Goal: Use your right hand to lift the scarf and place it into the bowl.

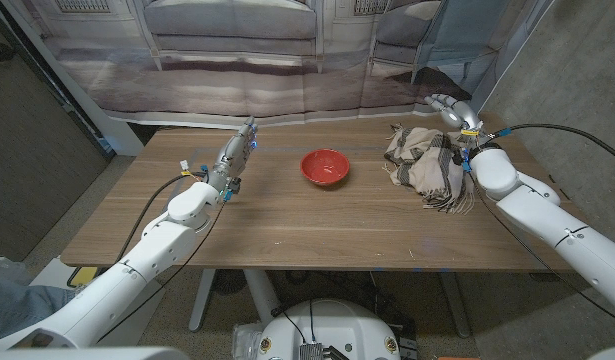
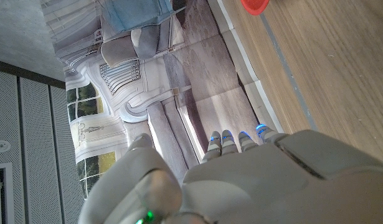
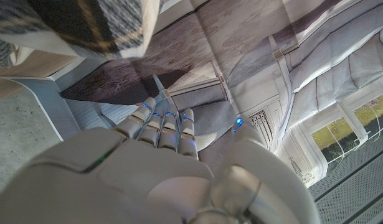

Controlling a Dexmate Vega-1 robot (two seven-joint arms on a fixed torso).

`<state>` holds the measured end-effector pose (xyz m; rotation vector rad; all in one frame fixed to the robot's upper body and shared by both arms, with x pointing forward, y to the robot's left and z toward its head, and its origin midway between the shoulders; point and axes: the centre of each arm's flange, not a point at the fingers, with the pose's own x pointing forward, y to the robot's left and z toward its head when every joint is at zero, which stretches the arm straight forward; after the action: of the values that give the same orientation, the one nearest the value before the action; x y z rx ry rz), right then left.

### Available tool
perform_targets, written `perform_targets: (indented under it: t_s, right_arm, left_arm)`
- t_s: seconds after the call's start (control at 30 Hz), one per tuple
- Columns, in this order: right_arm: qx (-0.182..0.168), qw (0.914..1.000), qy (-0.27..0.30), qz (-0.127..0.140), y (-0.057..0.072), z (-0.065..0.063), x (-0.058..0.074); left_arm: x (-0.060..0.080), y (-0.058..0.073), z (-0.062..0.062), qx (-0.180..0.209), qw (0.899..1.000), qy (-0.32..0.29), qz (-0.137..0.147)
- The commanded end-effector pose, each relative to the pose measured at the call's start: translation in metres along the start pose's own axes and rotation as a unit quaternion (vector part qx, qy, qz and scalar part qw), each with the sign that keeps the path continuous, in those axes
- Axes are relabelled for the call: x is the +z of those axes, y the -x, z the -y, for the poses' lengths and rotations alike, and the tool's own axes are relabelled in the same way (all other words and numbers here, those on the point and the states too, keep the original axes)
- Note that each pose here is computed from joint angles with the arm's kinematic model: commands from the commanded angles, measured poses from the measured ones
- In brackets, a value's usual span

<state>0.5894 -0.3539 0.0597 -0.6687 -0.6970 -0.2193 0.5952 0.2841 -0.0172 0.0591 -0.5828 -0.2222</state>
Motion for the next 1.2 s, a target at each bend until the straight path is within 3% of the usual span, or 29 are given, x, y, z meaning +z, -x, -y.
perform_targets:
  t_s: [0.03, 1.2]
  right_arm:
    - [0.004, 0.9995, 0.03, -0.012, -0.0011, 0.0002, -0.0025]
    - [0.012, 0.9894, 0.14, -0.034, 0.0048, -0.0036, 0.0072]
  left_arm:
    - [-0.0006, -0.0026, 0.0012, -0.002, 1.0, 0.0, 0.0]
    - [0.0018, 0.0032, 0.001, -0.002, 1.0, -0.001, 0.0]
